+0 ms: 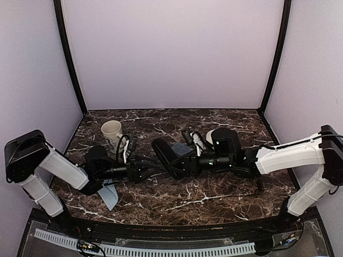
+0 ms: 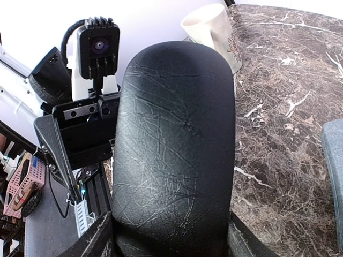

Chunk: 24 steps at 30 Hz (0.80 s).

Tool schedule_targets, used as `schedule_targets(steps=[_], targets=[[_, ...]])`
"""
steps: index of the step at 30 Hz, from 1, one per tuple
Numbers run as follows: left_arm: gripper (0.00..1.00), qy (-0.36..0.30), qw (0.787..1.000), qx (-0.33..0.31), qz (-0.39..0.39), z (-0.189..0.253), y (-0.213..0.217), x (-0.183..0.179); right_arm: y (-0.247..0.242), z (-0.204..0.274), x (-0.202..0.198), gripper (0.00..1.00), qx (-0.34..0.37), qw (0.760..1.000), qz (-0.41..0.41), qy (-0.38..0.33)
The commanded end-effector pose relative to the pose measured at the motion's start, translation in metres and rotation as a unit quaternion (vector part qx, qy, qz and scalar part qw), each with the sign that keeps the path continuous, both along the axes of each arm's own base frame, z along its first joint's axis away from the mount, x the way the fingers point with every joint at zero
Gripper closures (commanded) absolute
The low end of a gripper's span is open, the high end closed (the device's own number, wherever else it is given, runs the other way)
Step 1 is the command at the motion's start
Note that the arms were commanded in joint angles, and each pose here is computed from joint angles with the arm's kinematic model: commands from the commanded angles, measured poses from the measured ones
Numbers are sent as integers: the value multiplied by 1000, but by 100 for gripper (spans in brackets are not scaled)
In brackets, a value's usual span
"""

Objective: Organize the sunglasses
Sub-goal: Pick up the sunglasses case from the center of the board, then open the sunglasses case.

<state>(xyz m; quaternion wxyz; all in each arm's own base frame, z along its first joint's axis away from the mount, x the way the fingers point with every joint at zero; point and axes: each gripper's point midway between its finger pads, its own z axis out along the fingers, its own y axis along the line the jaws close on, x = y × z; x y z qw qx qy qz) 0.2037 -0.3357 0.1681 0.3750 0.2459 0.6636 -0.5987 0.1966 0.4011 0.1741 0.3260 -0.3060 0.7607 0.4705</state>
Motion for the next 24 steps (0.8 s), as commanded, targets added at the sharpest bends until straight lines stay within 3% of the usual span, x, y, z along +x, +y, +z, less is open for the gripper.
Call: schedule_targets(steps=[1, 23, 24], targets=[[4, -40, 998, -41, -15, 26, -6, 3, 6, 26, 7, 53, 47, 998, 1, -34], [14, -62, 994, -75, -42, 48, -24, 21, 10, 24, -7, 53, 27, 999, 17, -20], [14, -61, 994, -75, -43, 48, -24, 20, 14, 28, -36, 49, 42, 995, 89, 33]])
